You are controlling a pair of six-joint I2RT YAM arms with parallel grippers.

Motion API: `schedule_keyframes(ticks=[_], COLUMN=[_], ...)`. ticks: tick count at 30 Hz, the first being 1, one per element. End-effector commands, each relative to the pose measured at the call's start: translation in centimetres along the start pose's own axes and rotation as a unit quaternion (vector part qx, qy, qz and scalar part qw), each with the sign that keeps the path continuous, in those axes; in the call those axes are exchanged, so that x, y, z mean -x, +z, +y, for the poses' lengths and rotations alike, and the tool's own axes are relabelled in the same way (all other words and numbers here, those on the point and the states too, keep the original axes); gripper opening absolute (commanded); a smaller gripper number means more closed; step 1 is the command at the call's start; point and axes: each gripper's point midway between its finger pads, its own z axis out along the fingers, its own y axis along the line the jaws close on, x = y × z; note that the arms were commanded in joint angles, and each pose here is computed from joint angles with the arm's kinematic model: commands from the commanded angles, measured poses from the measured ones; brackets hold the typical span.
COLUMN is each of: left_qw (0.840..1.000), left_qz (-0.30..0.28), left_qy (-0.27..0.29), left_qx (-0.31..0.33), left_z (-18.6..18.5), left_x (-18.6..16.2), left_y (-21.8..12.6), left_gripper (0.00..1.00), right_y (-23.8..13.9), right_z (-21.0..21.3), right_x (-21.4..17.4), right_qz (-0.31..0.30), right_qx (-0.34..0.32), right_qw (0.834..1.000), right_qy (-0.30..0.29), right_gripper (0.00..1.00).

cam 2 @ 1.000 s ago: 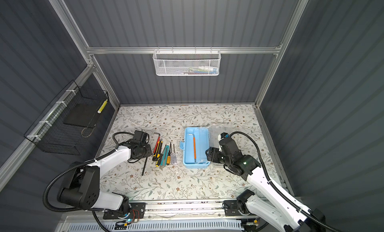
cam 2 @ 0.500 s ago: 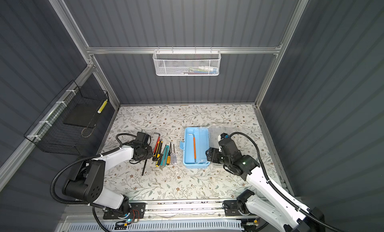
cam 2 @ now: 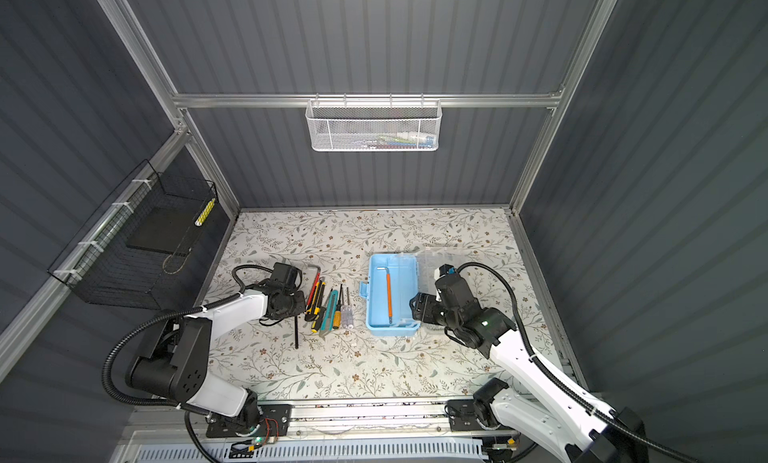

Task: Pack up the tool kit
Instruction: 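Lift the black hex key with the left gripper, then lower the black hex key into the blue box and open the left gripper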

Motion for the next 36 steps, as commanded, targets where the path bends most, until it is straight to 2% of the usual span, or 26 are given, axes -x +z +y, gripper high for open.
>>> schedule_keyframes(ticks=[1,5,10,14,19,23,27,32,36], left_qw=[1.0,1.0,1.0,0.998,0.986,0.963,0.939,0.931,0.933], left_qz=[0.026,0.026,0.004,-0.04,-0.104,-0.149,-0.156,-0.142,-0.141], left_qy=[0.007,0.007,0.011,0.006,-0.008,-0.011,0.002,0.044,0.054], left_qx=[0.011,0.012,0.0,-0.044,-0.128,-0.223,-0.306,-0.333,-0.326], left_z=[0.6,0.6,0.2,-1.1,-4.5,-10.4,-17.3,-25.3,-29.0], left_x=[-1.4,-1.3,-0.3,1.7,4.0,5.1,5.1,4.1,4.4], left_y=[0.7,0.9,-0.4,-4.6,-11.7,-17.2,-19.8,-18.8,-16.3], left_gripper=[0.07,0.0,0.0,0.0,0.0,0.0,0.0,0.0,0.0], right_y=[0.3,0.5,0.6,0.2,-0.4,-0.9,-1.8,-2.2,-2.3], right_z=[-0.1,-0.1,0.3,0.7,1.2,1.3,1.4,1.5,1.5], right_x=[-0.2,-0.3,-0.2,0.4,0.9,1.4,2.0,2.2,2.1], right_qz=[0.003,0.006,0.007,-0.001,-0.01,-0.018,-0.029,-0.034,-0.033], right_qx=[-0.002,-0.003,0.004,0.01,0.02,0.018,0.014,0.02,0.02], right_qw=[1.0,1.0,1.0,1.0,1.0,1.0,0.999,0.999,0.999], right_qy=[0.001,0.002,0.003,0.002,0.004,0.004,0.004,0.009,0.01], right_gripper=[0.76,0.76,0.76,0.76,0.76,0.76,0.76,0.76,0.76])
